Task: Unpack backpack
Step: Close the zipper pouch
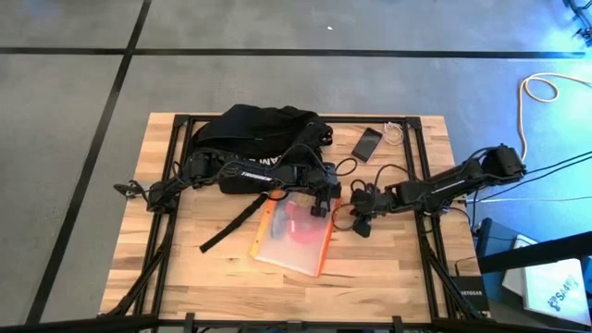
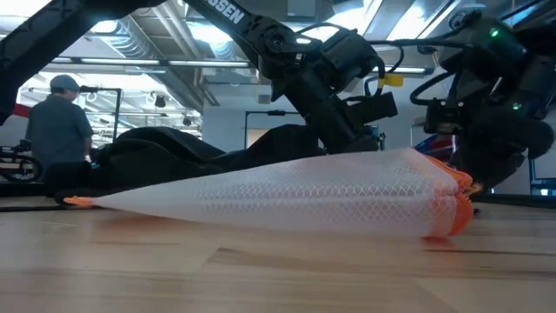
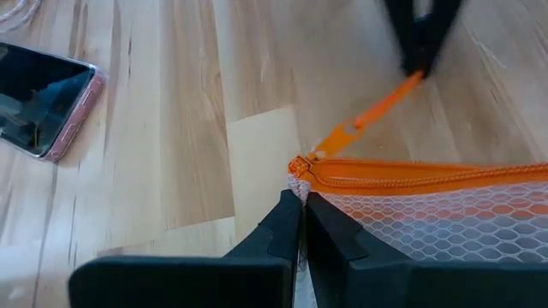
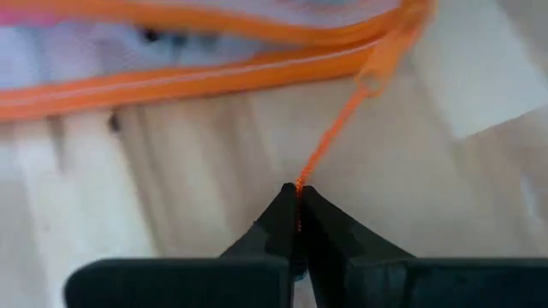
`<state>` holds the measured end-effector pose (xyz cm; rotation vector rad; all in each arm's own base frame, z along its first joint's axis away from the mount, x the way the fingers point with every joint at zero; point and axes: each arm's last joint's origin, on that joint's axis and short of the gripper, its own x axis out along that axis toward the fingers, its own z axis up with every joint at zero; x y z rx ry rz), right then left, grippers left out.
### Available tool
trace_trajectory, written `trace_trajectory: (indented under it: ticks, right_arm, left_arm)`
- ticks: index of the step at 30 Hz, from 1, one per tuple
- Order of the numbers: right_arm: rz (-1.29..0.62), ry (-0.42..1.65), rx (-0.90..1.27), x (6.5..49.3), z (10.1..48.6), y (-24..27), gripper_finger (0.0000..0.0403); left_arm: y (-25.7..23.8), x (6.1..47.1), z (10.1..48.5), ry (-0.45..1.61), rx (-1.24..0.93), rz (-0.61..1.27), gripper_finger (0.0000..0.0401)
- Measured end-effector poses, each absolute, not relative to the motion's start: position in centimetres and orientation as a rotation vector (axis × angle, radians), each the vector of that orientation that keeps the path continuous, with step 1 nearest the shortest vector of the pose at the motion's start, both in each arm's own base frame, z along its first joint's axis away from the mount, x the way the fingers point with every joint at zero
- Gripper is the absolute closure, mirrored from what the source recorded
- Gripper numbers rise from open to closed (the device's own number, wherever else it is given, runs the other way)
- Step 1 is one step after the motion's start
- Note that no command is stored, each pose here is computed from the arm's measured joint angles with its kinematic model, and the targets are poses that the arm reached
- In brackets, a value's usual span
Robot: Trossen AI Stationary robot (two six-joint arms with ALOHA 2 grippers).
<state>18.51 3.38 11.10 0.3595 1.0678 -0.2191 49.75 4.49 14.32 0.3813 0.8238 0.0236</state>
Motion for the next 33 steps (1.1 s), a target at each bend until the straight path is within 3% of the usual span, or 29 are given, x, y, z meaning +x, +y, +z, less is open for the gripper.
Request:
trace_trajectory:
  ticks: [7,13,23,28,33]
  right_arm:
    - [-0.147,1.063,0.352,19.8,13.3,6.4,0.0403]
    - [-0.13,1.12,0.345,21.1,12.7,9.1,0.0402]
    - [-0.376,1.004,0.114,22.5,12.3,10.7,0.0396]
    - [-0.457,0.884,0.094,22.8,12.6,10.6,0.0361]
    - [-0.458,0.818,0.07,22.8,12.7,11.4,0.0283]
  left_arm:
    - [4.3,49.8,14.3,0.824,0.357,0.026,0.0401]
    - [4.5,49.7,14.3,0.829,0.339,0.055,0.0401]
    - [4.4,49.6,14.1,0.846,0.334,0.049,0.0401]
    - [4.0,49.6,14.1,0.854,0.32,0.045,0.0401]
    - [3.5,49.6,14.1,0.853,0.321,0.03,0.0401]
